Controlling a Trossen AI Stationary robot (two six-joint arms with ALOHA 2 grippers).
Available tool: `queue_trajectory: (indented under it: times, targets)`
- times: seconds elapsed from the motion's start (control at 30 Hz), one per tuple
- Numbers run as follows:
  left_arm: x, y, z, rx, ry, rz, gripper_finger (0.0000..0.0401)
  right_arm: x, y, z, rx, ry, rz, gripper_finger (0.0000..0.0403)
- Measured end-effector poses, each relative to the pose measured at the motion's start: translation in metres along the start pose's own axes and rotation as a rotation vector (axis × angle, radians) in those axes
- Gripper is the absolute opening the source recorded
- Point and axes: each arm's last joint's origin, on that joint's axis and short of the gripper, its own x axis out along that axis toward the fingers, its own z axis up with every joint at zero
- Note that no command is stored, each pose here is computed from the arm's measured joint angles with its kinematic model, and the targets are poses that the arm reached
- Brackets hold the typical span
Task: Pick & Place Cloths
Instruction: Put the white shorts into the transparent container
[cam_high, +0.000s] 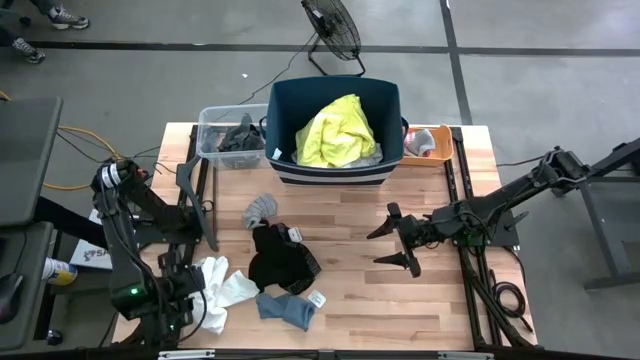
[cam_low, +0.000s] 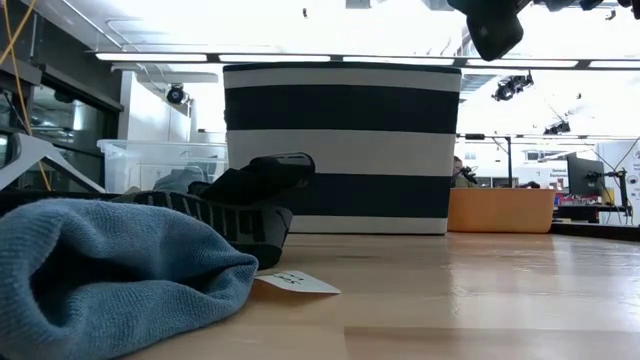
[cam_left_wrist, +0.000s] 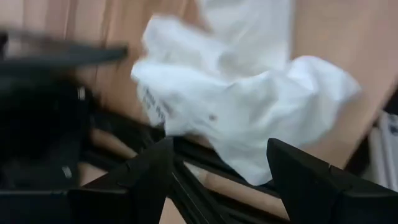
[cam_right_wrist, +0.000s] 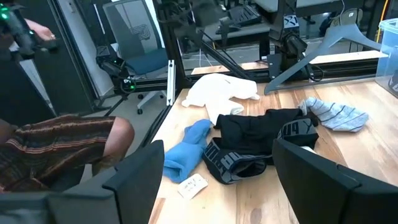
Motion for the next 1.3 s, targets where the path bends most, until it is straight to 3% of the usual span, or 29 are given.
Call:
queue_trajectory:
  times: [0.23,0.33,0.47,0.8,1.03,1.2,1.3]
  targets:
    - [0.023,-0.004,-0.004,-0.325,0.051,-0.031,0.0252,0.0,0.0,0.0,0.0,0.001,0.0,0.0291]
    - [0.029,-0.01,-0.004,-0.413,0.047,-0.104,0.0252,0.0,0.0,0.0,0.0,0.001,0.0,0.0291]
    - [0.037,-0.009,-0.004,-0.51,0.015,-0.109,0.0255,0.0,0.0,0.0,0.0,0.001,0.0,0.0291]
    - [0.05,-0.003,-0.006,-0.551,0.004,-0.067,0.0316,0.0,0.0,0.0,0.0,0.001,0.0,0.0291]
    - [0.07,-0.005,-0.008,-0.554,0.022,-0.124,0.0336,0.0,0.0,0.0,-0.001,0.001,0.0,0.0291]
    - [0.083,-0.005,-0.01,-0.507,0.037,-0.158,0.0337,0.0,0.0,0.0,-0.001,0.001,0.0,0.0291]
    - [0.084,-0.006,-0.011,-0.392,0.065,-0.174,0.0337,0.0,0.0,0.0,0.0,0.001,0.0,0.0291]
